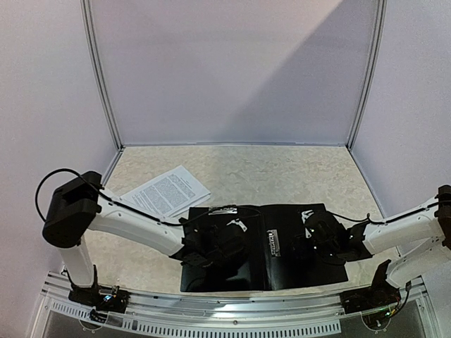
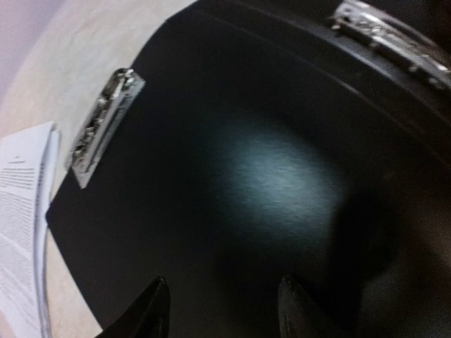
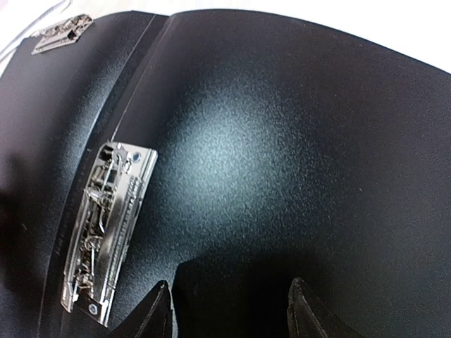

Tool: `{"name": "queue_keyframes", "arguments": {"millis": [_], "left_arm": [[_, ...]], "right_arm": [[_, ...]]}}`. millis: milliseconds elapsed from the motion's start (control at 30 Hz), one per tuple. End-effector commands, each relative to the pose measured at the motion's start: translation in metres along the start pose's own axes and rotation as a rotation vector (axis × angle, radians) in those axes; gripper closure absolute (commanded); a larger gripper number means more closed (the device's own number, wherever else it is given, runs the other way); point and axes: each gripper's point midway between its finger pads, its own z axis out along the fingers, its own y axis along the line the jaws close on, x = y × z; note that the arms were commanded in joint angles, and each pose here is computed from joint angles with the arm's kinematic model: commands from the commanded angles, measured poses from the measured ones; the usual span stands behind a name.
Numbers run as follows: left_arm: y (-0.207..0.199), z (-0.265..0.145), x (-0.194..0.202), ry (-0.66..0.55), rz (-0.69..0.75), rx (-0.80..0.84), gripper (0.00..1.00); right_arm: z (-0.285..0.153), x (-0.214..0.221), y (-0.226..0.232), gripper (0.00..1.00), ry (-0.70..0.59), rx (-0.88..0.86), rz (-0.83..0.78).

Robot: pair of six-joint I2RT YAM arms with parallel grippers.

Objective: Put the files into the folder
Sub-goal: Open the folder at the center of the board.

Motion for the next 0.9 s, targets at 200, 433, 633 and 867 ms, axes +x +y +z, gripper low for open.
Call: {"name": "queue_keyframes", "arguments": {"millis": [200, 433, 633, 867], "left_arm": [[-0.042, 0.006, 0.005, 0.008, -0.083, 0.385, 0.58], [-0.028, 0.01, 0.026, 0.034, -0.224, 0.446, 0.61], [-0.026, 0.003, 0.026, 0.018, -0.291, 0.466, 0.61], [-0.019, -0.01, -0.015, -0.068, -0.317, 0.475, 0.6]], "right_arm": [[0.023, 0.039, -0.005, 0.46, 0.204, -0.018, 0.011], [0.043, 0.034, 0.016, 0.56, 0.255, -0.075, 0.007], [0.061, 0.026, 0.044, 0.59, 0.312, -0.154, -0.019], [0.076, 0.017, 0.051, 0.61, 0.328, -0.148, -0.032]]}}
